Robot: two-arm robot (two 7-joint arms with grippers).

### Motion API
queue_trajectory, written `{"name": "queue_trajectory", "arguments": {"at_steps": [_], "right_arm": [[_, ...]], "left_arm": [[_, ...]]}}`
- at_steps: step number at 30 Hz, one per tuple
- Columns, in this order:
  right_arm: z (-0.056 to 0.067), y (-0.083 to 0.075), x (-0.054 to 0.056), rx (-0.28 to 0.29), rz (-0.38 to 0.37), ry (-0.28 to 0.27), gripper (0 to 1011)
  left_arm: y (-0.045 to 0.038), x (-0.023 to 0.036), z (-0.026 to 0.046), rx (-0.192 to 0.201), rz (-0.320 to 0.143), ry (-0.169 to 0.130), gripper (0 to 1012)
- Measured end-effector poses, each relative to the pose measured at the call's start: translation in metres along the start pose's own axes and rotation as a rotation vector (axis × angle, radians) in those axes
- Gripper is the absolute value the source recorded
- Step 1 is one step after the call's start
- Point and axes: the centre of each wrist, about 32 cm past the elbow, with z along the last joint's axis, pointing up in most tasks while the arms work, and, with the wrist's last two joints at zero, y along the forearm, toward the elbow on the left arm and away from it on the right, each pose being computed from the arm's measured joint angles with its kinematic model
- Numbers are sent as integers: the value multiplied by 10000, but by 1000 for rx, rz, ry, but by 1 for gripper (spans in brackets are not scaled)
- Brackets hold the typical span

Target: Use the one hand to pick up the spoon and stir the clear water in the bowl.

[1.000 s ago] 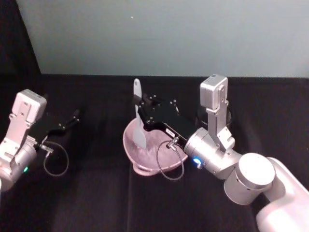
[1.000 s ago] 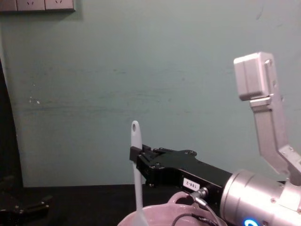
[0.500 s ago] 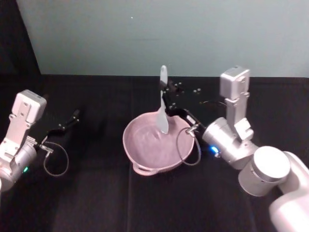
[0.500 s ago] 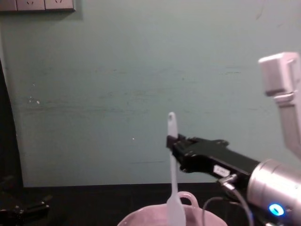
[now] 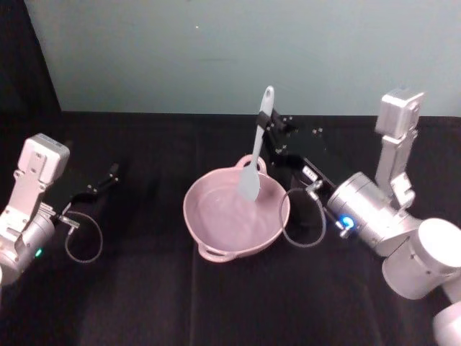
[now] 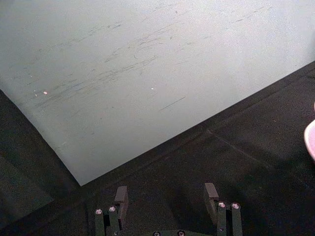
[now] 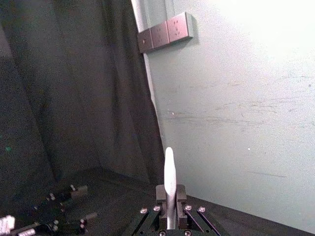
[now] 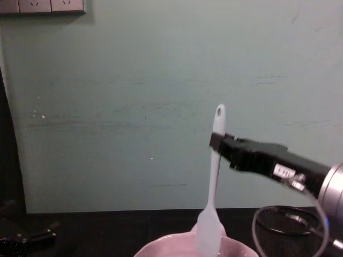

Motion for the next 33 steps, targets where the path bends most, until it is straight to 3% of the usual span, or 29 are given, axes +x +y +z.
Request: {"name": "queue_trajectory", "arguments": {"at_steps": [6, 11, 17, 23, 33], "right_arm": [[332, -54, 62, 7, -1, 72, 113], [656, -142, 190, 13, -21, 162, 112], [887, -282, 373, 26, -69, 243, 113], [924, -412, 514, 21, -115, 253, 113], [751, -514, 737, -1, -187, 240, 113]], "left_arm": [[0, 0, 0, 0, 0, 0, 1011], [0, 0, 0, 0, 0, 0, 1011], [0, 0, 0, 0, 0, 0, 1011], [0, 0, 0, 0, 0, 0, 1011], [0, 0, 0, 0, 0, 0, 1011]]}}
